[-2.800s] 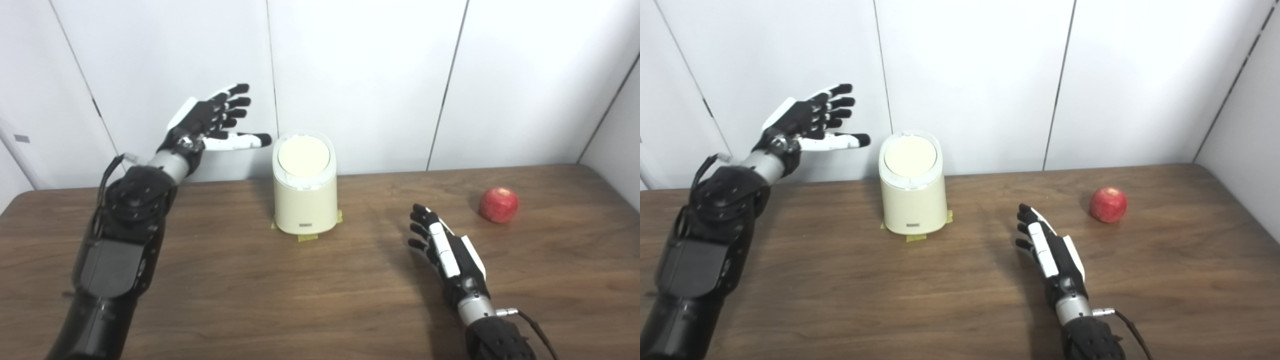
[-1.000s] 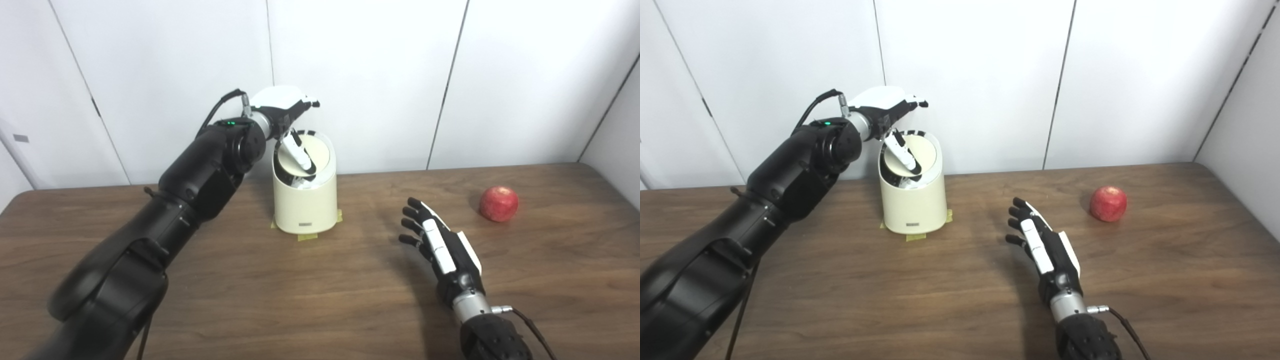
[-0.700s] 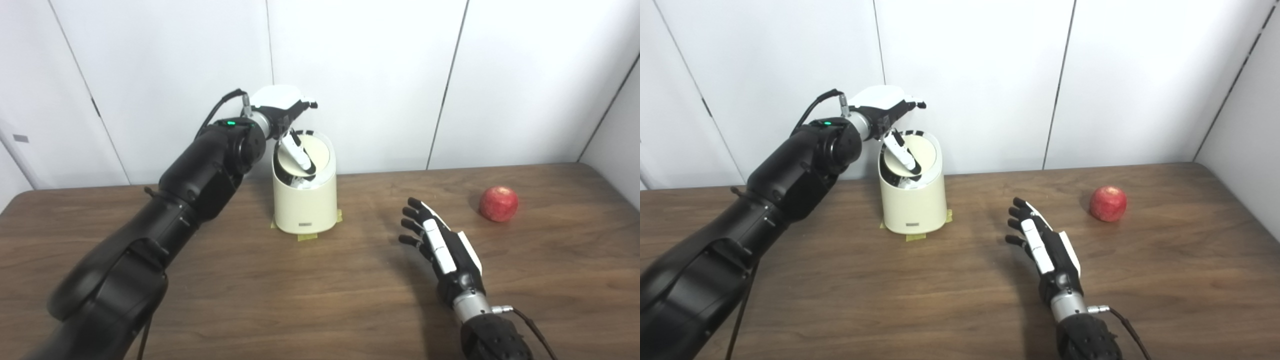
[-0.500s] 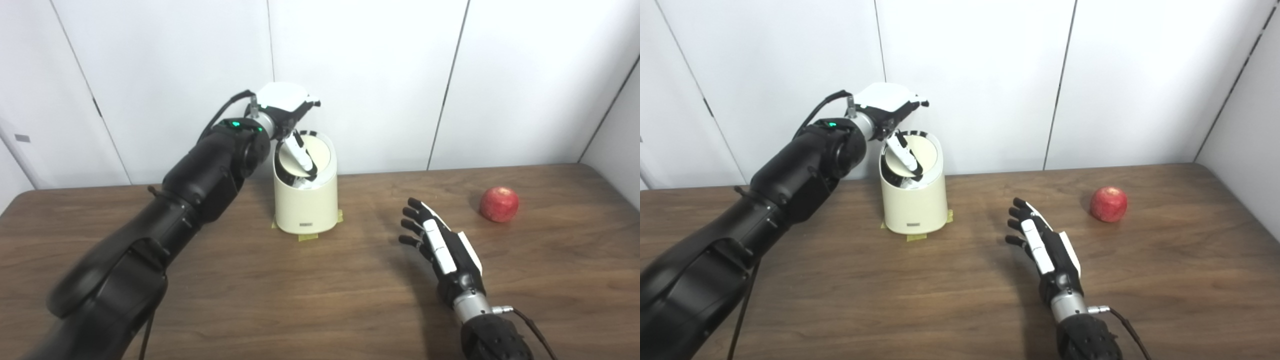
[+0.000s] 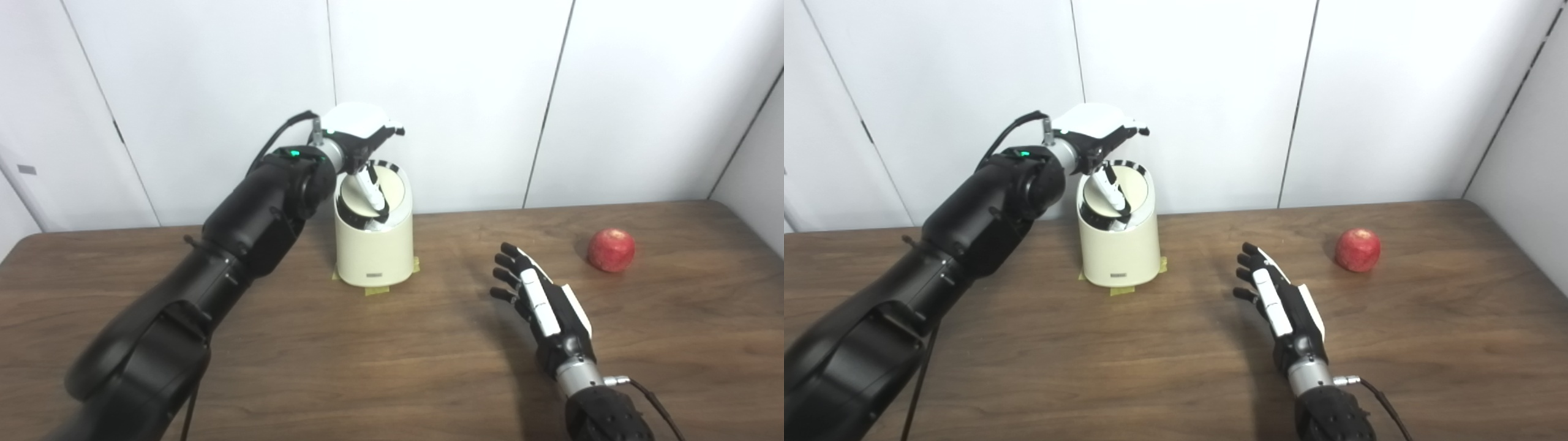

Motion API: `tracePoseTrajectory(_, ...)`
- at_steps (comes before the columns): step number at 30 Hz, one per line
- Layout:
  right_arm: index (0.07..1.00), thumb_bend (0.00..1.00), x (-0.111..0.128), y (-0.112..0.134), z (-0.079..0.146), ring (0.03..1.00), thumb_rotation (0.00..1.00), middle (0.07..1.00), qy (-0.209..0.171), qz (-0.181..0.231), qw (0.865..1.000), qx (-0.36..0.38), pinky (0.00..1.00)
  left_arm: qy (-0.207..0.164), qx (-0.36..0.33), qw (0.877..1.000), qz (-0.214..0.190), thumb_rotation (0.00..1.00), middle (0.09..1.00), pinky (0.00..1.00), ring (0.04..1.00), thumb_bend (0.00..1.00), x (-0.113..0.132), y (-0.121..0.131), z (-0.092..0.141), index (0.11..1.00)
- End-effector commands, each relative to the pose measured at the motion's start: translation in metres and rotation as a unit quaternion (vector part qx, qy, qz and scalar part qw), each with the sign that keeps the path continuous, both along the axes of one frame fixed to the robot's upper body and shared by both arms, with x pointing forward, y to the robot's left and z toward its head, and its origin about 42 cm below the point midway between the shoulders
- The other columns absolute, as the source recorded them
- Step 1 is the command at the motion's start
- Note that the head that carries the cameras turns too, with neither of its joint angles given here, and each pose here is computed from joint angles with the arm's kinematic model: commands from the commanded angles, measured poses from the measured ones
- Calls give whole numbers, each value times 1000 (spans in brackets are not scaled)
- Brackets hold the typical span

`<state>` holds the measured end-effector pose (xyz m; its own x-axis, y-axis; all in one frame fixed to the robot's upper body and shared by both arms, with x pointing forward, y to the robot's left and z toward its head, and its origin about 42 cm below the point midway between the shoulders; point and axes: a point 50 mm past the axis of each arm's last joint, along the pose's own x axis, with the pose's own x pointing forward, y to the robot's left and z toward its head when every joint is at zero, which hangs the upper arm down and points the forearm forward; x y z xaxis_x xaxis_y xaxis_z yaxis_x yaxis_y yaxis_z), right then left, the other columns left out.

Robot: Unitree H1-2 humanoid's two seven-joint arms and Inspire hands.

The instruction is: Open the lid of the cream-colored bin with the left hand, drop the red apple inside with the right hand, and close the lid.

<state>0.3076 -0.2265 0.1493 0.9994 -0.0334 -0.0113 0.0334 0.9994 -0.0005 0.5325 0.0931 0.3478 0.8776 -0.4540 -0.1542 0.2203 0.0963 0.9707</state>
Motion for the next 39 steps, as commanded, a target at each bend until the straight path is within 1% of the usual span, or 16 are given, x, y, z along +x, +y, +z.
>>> tracePoseTrajectory(1, 884, 546, 7, 3, 18, 869, 888, 881, -38, 4, 999, 0, 769, -8, -81, 997, -1, 67, 980, 926, 968, 938, 1, 12, 51, 920)
tracePoseTrajectory(3, 884, 550, 7, 3, 18, 870, 891, 880, -38, 3, 999, 1, 769, 19, -158, 987, 3, 14, 958, 889, 950, 894, 0, 30, 65, 902)
tracePoseTrajectory(6, 879, 556, 8, 4, 18, 868, 889, 878, -37, 2, 999, 3, 766, 32, -240, 970, 16, 1, 908, 808, 891, 842, -3, 54, 78, 876)
tracePoseTrajectory(9, 884, 553, 8, 2, 17, 876, 892, 885, -38, 3, 999, 2, 776, 26, -355, 934, 34, 10, 844, 803, 839, 760, -12, 82, 77, 839)
tracePoseTrajectory(11, 886, 562, 8, 1, 17, 881, 900, 888, -38, 4, 999, 0, 782, 28, -401, 914, 44, 76, 838, 758, 831, 649, -17, 92, 69, 832)
tracePoseTrajectory(12, 886, 563, 8, 1, 17, 882, 902, 889, -38, 5, 999, 0, 784, 29, -419, 906, 51, 90, 839, 752, 831, 630, -20, 97, 59, 832)
tracePoseTrajectory(14, 893, 557, 8, 0, 17, 888, 903, 897, -38, 6, 999, 3, 795, 24, -438, 897, 58, 260, 823, 748, 797, 478, -24, 105, 42, 814)
tracePoseTrajectory(15, 894, 556, 8, 0, 17, 889, 902, 898, -37, 6, 999, 3, 798, 22, -448, 892, 61, 298, 821, 749, 794, 452, -26, 109, 35, 812)
tracePoseTrajectory(18, 897, 555, 8, 0, 18, 891, 901, 901, -36, 5, 999, 7, 801, 34, -504, 860, 67, 405, 815, 770, 801, 377, -36, 119, 10, 823)
tracePoseTrajectory(20, 897, 556, 8, -1, 17, 891, 900, 900, -36, 3, 999, 7, 802, 46, -523, 847, 81, 377, 818, 771, 805, 335, -46, 125, -9, 832)
tracePoseTrajectory(24, 899, 560, 8, -3, 17, 893, 903, 903, -36, 5, 999, 8, 810, 62, -548, 828, 101, 208, 820, 777, 810, 315, -65, 137, -40, 832)
tracePoseTrajectory(26, 902, 556, 8, -3, 19, 895, 908, 905, -37, 5, 999, 8, 808, 66, -564, 816, 106, 206, 832, 795, 822, 316, -75, 145, -55, 841)
tracePoseTrajectory(31, 891, 550, 8, -4, 20, 887, 892, 894, -40, -2, 999, 10, 803, 53, -553, 823, 116, 410, 848, 793, 837, 333, -101, 157, -85, 873)
tracePoseTrajectory(33, 887, 549, 8, -5, 20, 883, 890, 891, -42, -6, 999, 7, 796, 57, -558, 819, 118, 491, 870, 809, 851, 351, -110, 159, -98, 891)
tracePoseTrajectory(35, 882, 551, 7, -4, 21, 879, 892, 888, -44, -11, 999, 5, 794, 52, -561, 817, 123, 511, 872, 823, 849, 346, -117, 162, -111, 890)
tracePoseTrajectory(39, 883, 548, 6, -5, 23, 879, 892, 888, -46, -16, 999, 3, 795, 30, -552, 821, 139, 559, 869, 819, 842, 348, -130, 165, -137, 874)
